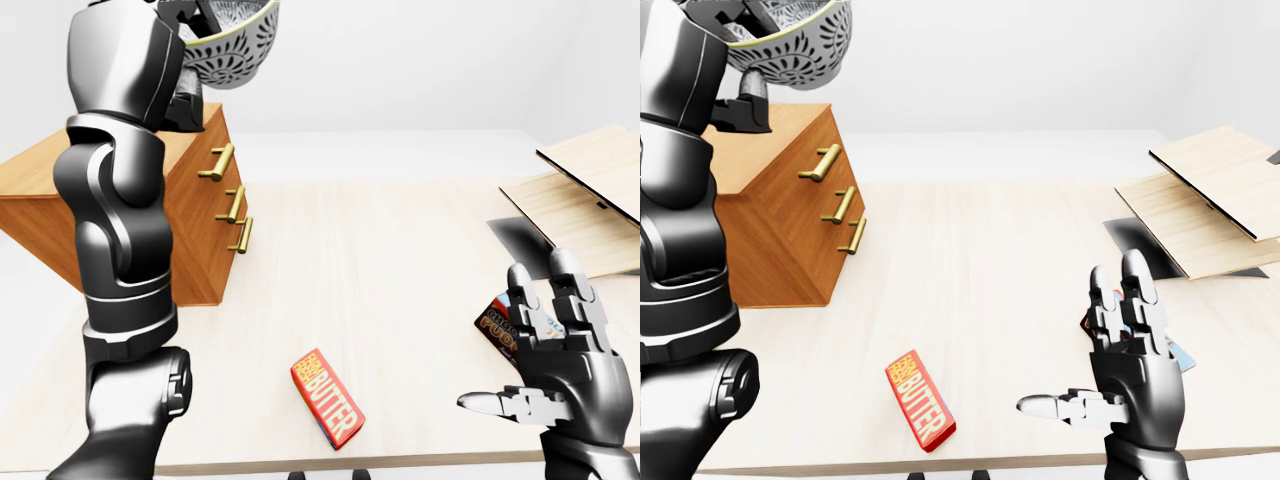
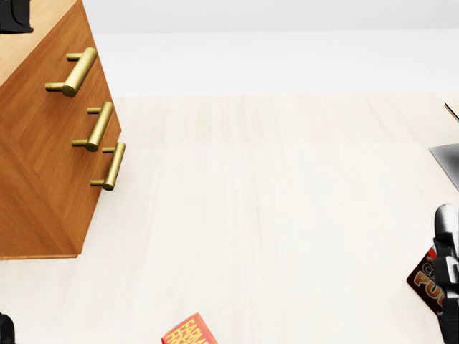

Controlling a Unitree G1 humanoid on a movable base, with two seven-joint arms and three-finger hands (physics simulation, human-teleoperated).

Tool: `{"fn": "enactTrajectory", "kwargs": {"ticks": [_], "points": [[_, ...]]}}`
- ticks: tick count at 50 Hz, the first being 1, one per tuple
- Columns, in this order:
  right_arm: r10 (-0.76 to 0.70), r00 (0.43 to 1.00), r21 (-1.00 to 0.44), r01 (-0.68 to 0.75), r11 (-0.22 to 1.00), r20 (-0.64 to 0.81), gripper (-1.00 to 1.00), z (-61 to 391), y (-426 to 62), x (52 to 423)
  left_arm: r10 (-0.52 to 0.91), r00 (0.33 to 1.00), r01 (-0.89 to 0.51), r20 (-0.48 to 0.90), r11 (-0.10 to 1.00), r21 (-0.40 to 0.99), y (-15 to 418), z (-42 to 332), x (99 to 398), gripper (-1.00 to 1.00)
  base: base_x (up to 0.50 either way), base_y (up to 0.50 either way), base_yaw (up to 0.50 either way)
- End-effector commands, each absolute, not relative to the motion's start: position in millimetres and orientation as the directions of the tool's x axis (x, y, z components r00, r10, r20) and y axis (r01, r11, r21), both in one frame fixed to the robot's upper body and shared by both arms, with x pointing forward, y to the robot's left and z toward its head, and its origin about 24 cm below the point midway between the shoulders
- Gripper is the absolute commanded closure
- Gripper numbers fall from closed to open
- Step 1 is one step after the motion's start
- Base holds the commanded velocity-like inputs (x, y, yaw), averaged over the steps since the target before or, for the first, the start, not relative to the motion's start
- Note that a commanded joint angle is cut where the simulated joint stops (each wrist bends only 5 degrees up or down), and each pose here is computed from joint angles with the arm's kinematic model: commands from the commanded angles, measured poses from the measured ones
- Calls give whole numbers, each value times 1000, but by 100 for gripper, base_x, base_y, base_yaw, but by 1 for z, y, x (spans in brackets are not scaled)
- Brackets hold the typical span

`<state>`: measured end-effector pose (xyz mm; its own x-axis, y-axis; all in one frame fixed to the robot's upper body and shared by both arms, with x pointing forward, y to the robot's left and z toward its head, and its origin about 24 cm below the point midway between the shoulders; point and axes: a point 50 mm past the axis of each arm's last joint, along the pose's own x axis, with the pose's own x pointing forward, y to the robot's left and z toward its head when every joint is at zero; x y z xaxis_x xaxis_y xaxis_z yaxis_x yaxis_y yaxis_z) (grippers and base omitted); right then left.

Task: Close the top drawer of the cabinet and put the bowl on top of it.

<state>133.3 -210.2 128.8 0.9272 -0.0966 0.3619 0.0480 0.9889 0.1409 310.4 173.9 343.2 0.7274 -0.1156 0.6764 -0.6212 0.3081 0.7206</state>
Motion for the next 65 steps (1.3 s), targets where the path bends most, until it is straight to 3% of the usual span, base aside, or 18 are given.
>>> {"fn": "enactTrajectory", "kwargs": {"ticks": [1, 17, 32, 65], "points": [[-95, 927, 140, 47, 989, 362, -100, 129, -210, 133, -36, 703, -668, 710, 308, 677, 205, 350, 310, 100, 0, 0, 0], [-91, 928, 137, 44, 990, 361, -100, 128, -209, 133, 148, 696, -692, 702, 399, 602, 255, 339, 328, 100, 0, 0, 0], [-83, 930, 130, 39, 991, 358, -100, 127, -206, 134, 290, 694, -713, 659, 403, 574, 292, 326, 338, 100, 0, 0, 0], [-76, 933, 124, 34, 992, 351, -100, 126, -204, 138, 521, 699, -710, 491, 416, 569, 323, 294, 371, 100, 0, 0, 0]]}}
